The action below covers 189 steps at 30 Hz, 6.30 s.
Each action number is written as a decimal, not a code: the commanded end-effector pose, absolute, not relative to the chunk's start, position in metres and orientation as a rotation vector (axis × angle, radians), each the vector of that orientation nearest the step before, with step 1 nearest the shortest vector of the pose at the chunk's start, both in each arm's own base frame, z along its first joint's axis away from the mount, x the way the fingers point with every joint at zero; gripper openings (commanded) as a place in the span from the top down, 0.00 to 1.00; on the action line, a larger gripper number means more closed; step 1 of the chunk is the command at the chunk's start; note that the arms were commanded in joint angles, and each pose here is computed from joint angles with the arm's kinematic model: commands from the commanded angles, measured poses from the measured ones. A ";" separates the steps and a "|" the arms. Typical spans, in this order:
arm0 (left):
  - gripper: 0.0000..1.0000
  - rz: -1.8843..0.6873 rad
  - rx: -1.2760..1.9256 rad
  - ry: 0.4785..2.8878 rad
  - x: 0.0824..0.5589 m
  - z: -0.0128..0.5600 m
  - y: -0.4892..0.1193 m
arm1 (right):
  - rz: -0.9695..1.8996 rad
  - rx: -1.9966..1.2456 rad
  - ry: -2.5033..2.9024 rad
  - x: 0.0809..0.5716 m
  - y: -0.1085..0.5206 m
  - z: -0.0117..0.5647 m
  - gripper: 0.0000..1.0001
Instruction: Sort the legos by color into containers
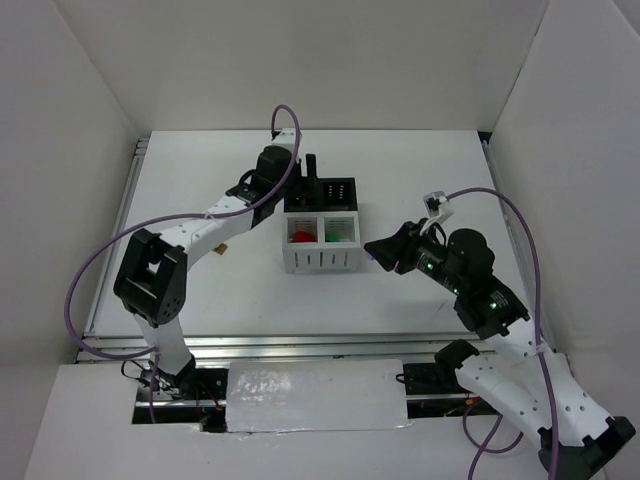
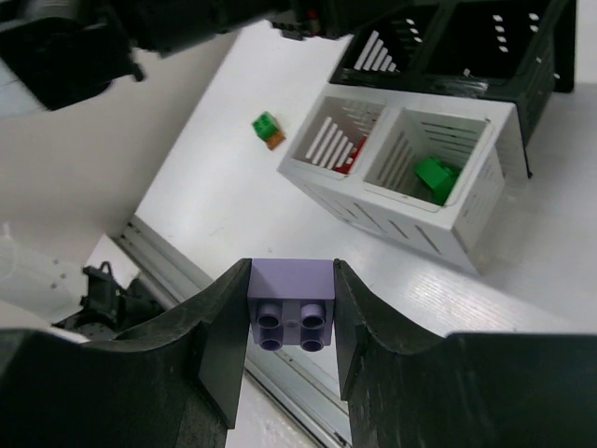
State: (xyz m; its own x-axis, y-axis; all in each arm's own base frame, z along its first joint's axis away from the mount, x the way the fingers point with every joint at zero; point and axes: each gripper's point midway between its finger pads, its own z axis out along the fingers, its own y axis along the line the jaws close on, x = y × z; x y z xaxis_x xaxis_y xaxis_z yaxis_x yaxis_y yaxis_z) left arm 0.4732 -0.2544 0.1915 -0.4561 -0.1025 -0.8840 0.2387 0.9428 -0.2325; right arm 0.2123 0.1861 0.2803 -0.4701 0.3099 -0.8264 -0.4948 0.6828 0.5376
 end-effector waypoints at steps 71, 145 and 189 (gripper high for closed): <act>0.53 0.094 -1.230 2.343 0.385 0.029 -0.006 | 0.645 -0.102 2.082 0.275 0.217 0.269 0.00; 1.00 -1.520 0.694 1.179 0.141 0.395 -0.268 | 1.463 -0.745 1.212 0.126 0.275 0.364 1.00; 1.00 -0.986 0.374 1.633 0.167 0.356 -0.187 | 0.496 -0.130 1.959 0.459 0.329 0.228 0.62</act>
State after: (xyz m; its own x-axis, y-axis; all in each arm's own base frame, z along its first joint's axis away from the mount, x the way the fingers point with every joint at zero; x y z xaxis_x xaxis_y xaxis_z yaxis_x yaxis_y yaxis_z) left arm 0.1671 -0.1899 0.3454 -0.3535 -0.2431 -0.9033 0.6799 0.5964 -0.4265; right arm 0.4532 0.3286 0.2106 -0.4601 0.1157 -0.8803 -0.3135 0.9064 0.2830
